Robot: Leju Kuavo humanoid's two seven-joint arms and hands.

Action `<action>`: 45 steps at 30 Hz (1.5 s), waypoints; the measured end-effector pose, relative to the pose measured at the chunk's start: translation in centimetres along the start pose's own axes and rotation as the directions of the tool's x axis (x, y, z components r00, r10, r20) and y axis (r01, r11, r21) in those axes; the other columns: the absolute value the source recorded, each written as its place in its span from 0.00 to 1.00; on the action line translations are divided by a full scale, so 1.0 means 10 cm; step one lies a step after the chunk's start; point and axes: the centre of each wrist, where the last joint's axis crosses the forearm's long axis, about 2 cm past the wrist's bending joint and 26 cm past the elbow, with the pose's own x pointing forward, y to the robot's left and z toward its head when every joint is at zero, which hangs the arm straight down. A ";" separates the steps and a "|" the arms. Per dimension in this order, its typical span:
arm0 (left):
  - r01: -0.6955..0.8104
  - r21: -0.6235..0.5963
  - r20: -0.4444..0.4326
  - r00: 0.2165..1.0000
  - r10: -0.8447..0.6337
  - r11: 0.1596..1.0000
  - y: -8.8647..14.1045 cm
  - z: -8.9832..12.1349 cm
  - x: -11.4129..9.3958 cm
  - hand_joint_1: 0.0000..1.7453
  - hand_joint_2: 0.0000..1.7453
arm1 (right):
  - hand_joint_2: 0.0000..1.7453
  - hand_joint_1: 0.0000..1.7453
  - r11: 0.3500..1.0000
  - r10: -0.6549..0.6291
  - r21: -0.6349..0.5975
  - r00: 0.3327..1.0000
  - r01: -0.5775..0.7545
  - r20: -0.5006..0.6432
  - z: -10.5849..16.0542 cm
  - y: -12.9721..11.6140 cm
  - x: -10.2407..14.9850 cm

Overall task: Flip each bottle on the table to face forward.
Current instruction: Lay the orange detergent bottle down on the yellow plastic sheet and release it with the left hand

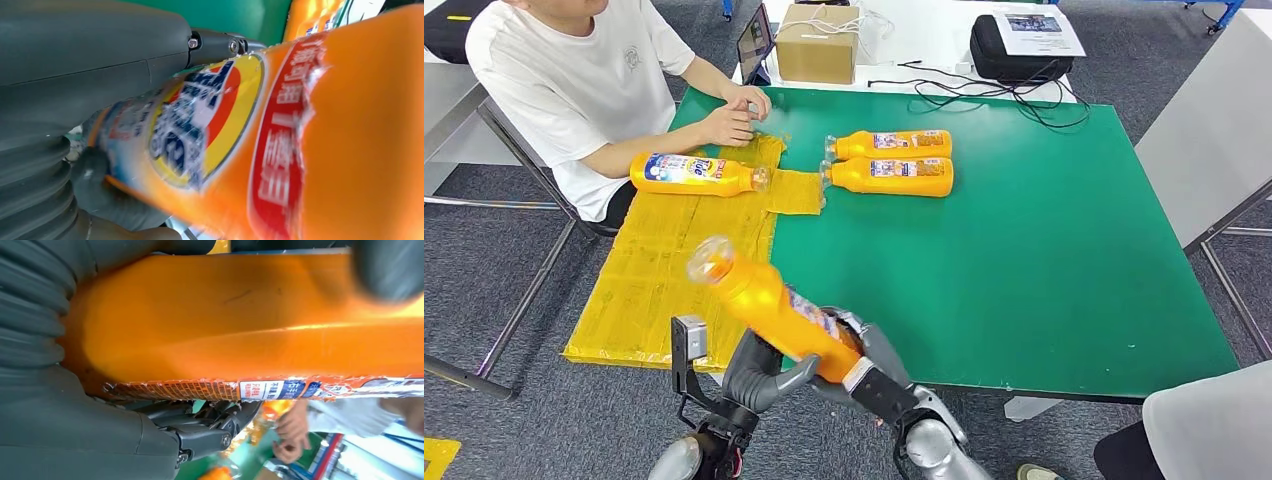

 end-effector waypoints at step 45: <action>-0.026 -0.107 0.272 0.961 0.055 0.994 -0.02 0.06 0.17 1.00 1.00 | 0.00 0.00 0.883 -0.175 -0.407 0.968 0.235 0.179 0.05 0.33 0.35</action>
